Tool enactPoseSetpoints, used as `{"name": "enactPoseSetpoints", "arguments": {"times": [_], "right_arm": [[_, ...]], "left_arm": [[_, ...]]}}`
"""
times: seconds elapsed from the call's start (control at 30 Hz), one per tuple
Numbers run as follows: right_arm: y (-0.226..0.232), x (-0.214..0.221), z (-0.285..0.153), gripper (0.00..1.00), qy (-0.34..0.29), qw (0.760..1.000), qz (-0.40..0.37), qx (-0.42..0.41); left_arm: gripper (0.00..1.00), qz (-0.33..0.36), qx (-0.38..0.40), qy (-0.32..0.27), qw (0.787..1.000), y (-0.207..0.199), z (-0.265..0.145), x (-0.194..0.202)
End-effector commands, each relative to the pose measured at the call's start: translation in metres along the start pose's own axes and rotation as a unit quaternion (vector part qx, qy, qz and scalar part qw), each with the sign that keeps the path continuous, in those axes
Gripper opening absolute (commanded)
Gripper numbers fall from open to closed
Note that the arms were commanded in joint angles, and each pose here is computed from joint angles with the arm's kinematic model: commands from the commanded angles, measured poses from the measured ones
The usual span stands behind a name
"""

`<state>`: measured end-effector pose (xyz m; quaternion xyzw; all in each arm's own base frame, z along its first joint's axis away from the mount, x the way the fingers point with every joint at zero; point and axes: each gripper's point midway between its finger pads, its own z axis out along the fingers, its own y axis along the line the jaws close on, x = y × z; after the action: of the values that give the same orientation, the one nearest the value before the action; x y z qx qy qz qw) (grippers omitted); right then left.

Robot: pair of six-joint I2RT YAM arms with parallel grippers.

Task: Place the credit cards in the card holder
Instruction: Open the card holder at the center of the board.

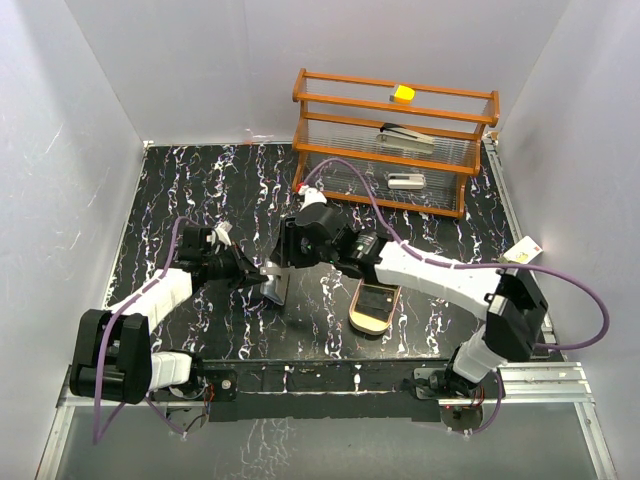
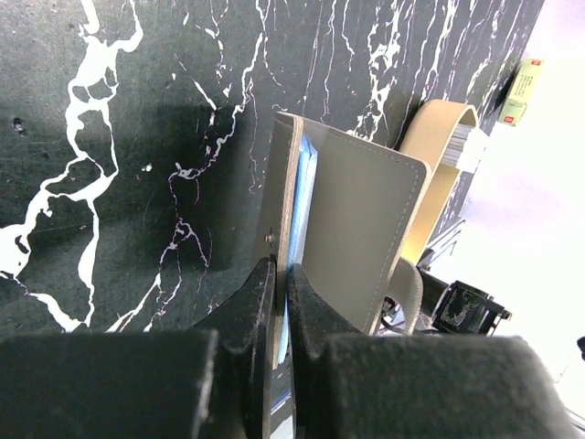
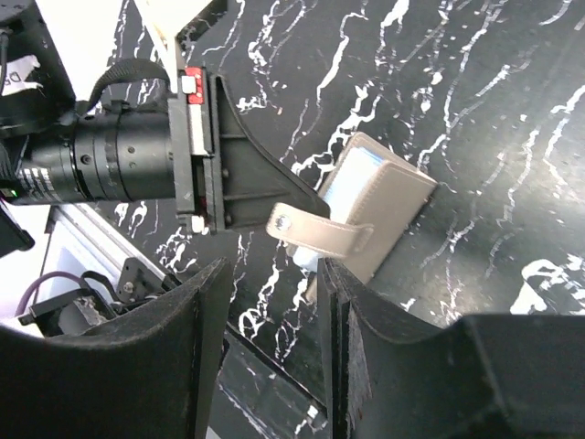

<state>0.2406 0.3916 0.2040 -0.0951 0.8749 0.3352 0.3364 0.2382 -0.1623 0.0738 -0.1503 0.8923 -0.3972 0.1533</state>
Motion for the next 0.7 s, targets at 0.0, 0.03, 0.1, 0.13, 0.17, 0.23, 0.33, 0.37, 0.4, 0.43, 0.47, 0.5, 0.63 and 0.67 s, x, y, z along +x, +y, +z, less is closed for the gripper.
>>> {"name": "enactPoseSetpoints", "arguments": {"times": [0.0, 0.03, 0.1, 0.13, 0.17, 0.23, 0.33, 0.37, 0.4, 0.43, 0.47, 0.5, 0.63, 0.67], "right_arm": [[0.036, -0.014, 0.013, 0.41, -0.015, 0.998, 0.003, -0.061], [0.036, -0.012, 0.018, 0.41, -0.012, 0.998, 0.003, -0.061], [0.034, -0.007, 0.027, 0.41, -0.004, 0.998, 0.004, -0.059], [0.034, -0.004, 0.033, 0.40, 0.002, 0.998, 0.003, -0.059], [0.033, -0.001, 0.038, 0.40, 0.007, 0.998, 0.003, -0.058], [0.032, 0.006, 0.048, 0.40, 0.021, 0.998, 0.002, -0.059], [0.019, 0.021, 0.066, 0.40, 0.040, 0.999, -0.001, -0.036], [0.013, 0.025, 0.070, 0.39, 0.044, 0.999, -0.002, -0.025], [0.001, 0.030, 0.074, 0.39, 0.046, 0.999, -0.004, 0.001], [-0.010, 0.036, 0.077, 0.38, 0.051, 0.998, -0.008, 0.020], [-0.019, 0.041, 0.079, 0.38, 0.055, 0.998, -0.009, 0.037], [-0.026, 0.047, 0.080, 0.37, 0.061, 0.997, -0.012, 0.049], [-0.044, 0.062, 0.085, 0.36, 0.078, 0.994, -0.016, 0.073], [-0.046, 0.065, 0.085, 0.36, 0.080, 0.994, -0.016, 0.075]], "left_arm": [[0.00, 0.024, 0.000, -0.008, 1.000, -0.011, -0.004, -0.005], [0.00, 0.025, 0.000, -0.007, 1.000, -0.011, -0.003, -0.004], [0.00, 0.027, 0.000, -0.008, 1.000, -0.013, -0.003, -0.004], [0.00, 0.027, 0.001, -0.008, 1.000, -0.014, -0.003, -0.004], [0.00, 0.028, 0.001, -0.008, 1.000, -0.014, -0.003, -0.004], [0.00, 0.028, 0.001, -0.010, 1.000, -0.014, -0.003, -0.004], [0.00, 0.026, 0.001, -0.007, 1.000, -0.013, -0.002, -0.001], [0.00, 0.026, 0.001, -0.007, 1.000, -0.012, -0.001, -0.001], [0.00, 0.023, -0.002, -0.004, 1.000, -0.010, -0.001, 0.001], [0.00, 0.021, -0.002, -0.003, 1.000, -0.009, 0.000, 0.003], [0.00, 0.018, -0.005, -0.001, 1.000, -0.007, 0.000, 0.004], [0.00, 0.017, -0.005, 0.000, 1.000, -0.006, 0.000, 0.005], [0.00, 0.012, -0.008, 0.004, 1.000, -0.002, 0.002, 0.008], [0.00, 0.010, -0.009, 0.005, 1.000, -0.001, 0.002, 0.009]]}}
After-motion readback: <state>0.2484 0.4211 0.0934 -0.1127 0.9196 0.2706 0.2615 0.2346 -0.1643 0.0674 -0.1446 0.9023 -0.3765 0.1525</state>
